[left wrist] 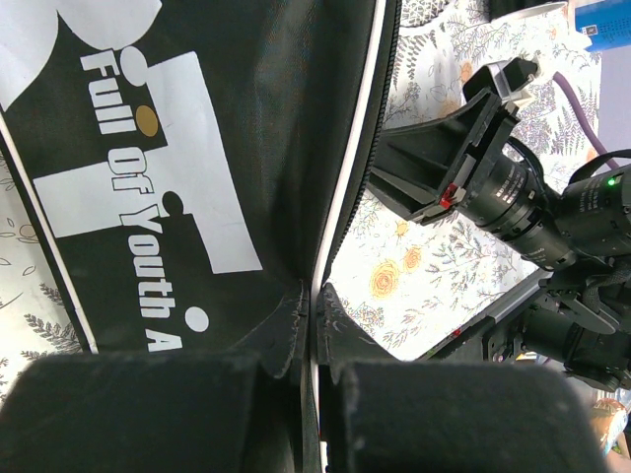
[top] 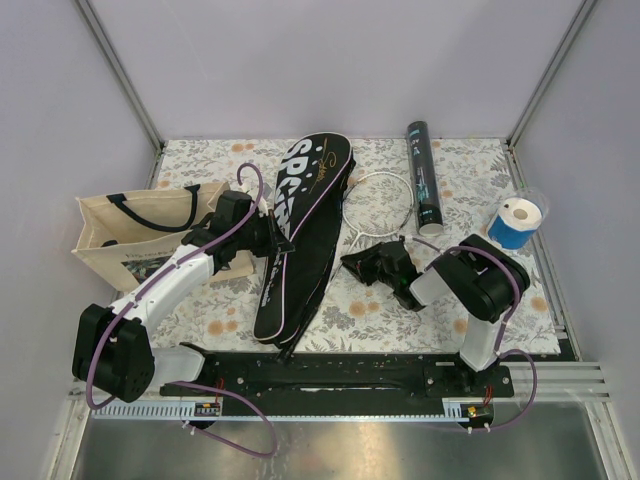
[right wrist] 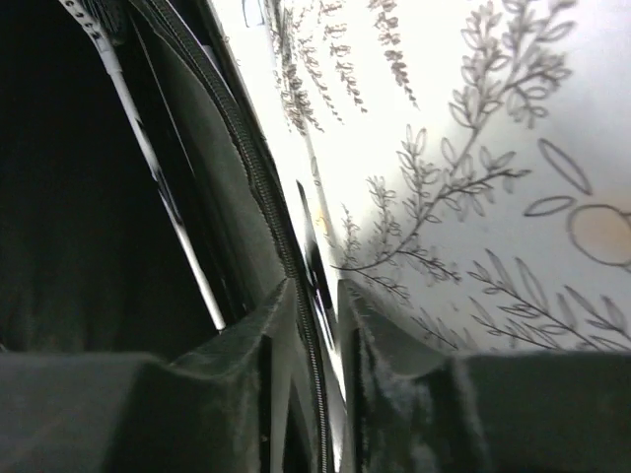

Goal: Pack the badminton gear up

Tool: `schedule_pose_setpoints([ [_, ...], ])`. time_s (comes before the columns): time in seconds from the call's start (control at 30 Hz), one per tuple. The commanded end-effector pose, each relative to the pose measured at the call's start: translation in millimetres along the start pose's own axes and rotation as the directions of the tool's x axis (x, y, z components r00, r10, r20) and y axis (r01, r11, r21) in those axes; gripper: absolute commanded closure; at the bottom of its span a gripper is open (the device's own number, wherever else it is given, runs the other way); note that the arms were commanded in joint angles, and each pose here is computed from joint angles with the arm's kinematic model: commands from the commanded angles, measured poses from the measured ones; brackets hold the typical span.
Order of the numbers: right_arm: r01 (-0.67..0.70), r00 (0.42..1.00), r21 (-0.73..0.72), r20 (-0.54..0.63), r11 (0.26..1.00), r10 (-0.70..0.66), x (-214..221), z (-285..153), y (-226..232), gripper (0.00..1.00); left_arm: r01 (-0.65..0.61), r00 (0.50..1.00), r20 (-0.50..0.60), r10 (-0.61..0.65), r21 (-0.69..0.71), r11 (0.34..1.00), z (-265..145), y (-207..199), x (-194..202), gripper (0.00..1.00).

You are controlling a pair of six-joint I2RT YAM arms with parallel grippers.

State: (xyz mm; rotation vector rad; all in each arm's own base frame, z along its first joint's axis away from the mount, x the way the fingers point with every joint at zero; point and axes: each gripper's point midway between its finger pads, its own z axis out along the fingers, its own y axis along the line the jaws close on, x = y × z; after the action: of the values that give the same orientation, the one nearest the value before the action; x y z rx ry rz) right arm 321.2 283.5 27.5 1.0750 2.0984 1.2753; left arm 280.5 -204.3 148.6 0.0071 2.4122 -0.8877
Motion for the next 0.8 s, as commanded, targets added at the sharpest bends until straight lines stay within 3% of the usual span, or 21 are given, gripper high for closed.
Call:
schedule_pose_setpoints([
  [0.0,0.059,0.997,0.038,0.044,0.998,-0.060,-5.3,-8.6,-15.5,0.74,-0.044,0.995,0.088,0.038,0.065,0.997,-11.0,-19.3,-22.2,1.00],
  [0.1,0.082,0.994,0.034,0.068,0.996,-0.084,-9.6,-13.4,-11.7,0.86,-0.043,0.995,0.090,0.037,0.068,0.997,-11.0,-19.9,-23.2,1.00],
  [0.23,0.101,0.994,-0.018,0.044,0.995,-0.101,-5.0,-12.7,1.4,0.87,-0.045,0.995,0.091,0.039,0.066,0.997,-11.0,-19.6,-22.8,1.00],
  [0.27,0.098,0.994,-0.014,0.038,0.995,-0.098,-3.9,-10.7,1.8,0.83,-0.044,0.995,0.089,0.038,0.065,0.997,-11.2,-19.3,-22.2,1.00],
  [0.33,0.091,0.996,-0.007,0.019,0.996,-0.091,0.0,-6.6,2.1,0.53,-0.042,0.995,0.089,0.036,0.063,0.997,-10.8,-18.9,-22.1,1.00],
  [0.37,0.082,0.997,-0.006,0.011,0.997,-0.082,1.8,-4.6,1.1,0.50,-0.042,0.995,0.088,0.036,0.065,0.997,-11.0,-19.0,-21.6,1.00],
  [0.6,0.038,0.999,0.031,0.034,0.999,-0.039,8.9,5.1,-6.0,0.53,-0.041,0.995,0.090,0.035,0.064,0.997,-11.1,-18.9,-21.7,1.00],
  [0.77,0.051,0.996,0.123,0.066,0.991,-0.059,11.9,6.2,-15.5,0.66,-0.039,0.995,0.091,0.032,0.069,0.997,-11.7,-19.7,-22.1,1.00],
])
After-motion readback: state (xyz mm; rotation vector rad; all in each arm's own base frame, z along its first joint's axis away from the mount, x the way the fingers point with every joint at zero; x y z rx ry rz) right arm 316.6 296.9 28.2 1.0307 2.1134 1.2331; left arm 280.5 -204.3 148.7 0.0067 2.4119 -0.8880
